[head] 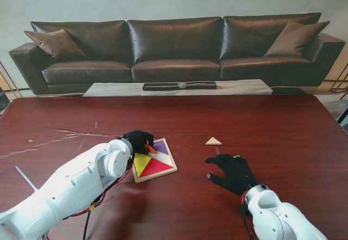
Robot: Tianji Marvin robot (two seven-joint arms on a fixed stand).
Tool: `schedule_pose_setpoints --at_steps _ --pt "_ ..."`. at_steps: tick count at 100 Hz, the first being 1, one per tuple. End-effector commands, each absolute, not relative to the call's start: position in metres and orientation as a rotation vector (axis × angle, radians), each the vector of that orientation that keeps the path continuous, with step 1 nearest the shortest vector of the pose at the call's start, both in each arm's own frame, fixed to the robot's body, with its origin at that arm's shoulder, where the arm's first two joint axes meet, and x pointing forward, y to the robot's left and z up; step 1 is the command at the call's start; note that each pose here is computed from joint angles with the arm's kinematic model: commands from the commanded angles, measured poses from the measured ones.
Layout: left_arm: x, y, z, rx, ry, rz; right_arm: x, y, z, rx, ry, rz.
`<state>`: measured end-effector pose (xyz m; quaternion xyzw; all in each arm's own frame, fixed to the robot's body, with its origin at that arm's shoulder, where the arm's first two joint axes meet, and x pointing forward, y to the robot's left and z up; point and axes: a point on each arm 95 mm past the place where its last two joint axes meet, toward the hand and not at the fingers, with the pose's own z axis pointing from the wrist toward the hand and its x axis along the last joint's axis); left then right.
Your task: Assemble the tangram pieces into a square
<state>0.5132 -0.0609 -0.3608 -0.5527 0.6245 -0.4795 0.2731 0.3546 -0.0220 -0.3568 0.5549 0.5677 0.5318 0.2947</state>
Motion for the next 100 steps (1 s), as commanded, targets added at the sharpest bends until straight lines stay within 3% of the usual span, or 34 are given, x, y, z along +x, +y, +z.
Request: schedule_pose_setpoints --at_steps 1,100 --pt "0.5116 -0.0625 -0.3611 -1.49 1.696 -1.281 0.3524 -0.0213 -0.359 1.483 1.517 1.411" --pt "0.5063 -0.0621 -0.3539 -1.472 1.741 -1.156 0.3532 -0.0202 -0.3602 1.487 1.524 1.411"
